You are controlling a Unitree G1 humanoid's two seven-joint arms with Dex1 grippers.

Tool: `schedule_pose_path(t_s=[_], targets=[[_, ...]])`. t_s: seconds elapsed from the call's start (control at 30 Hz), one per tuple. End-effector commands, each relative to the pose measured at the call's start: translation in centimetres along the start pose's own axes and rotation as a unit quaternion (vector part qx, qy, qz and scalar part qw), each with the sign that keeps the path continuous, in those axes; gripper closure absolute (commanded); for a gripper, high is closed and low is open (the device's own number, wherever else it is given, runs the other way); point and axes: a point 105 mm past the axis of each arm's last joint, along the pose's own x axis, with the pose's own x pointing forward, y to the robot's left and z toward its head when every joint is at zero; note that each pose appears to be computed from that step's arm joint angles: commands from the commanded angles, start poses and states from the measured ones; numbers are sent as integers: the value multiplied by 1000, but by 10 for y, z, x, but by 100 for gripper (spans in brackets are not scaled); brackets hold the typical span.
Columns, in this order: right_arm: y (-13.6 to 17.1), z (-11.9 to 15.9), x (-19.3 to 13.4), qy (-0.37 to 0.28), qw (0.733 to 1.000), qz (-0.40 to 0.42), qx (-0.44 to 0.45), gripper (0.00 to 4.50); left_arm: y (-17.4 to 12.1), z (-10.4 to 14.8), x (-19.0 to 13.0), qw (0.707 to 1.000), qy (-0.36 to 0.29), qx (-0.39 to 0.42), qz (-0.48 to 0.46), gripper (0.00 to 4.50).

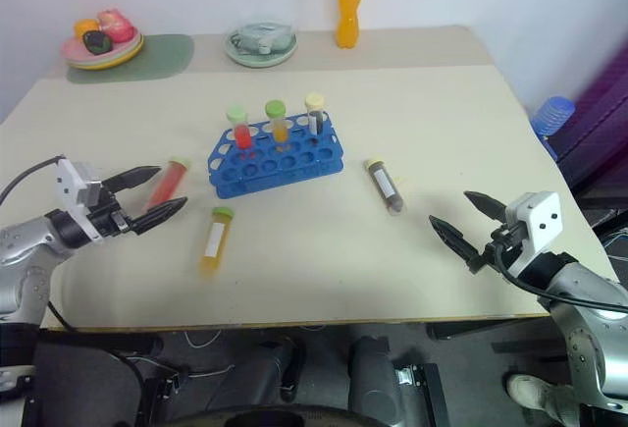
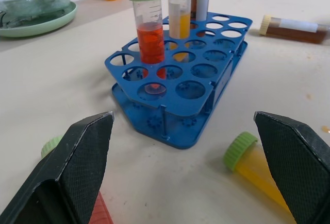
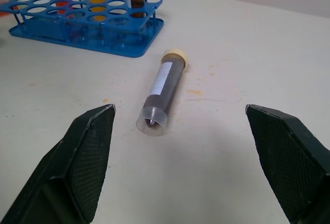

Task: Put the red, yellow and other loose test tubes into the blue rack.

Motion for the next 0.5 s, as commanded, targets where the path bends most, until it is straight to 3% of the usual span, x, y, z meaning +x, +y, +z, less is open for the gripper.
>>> schedule_pose_path(t_s=[0.03,0.5], targets=[[0,6,0,-13,1000,0,-10,31,4,14,-3,1000,-13,22,7,3],[7,22,18,-27,1000,2,-5,31,-2,20,2,998,-50,2,-34,3]])
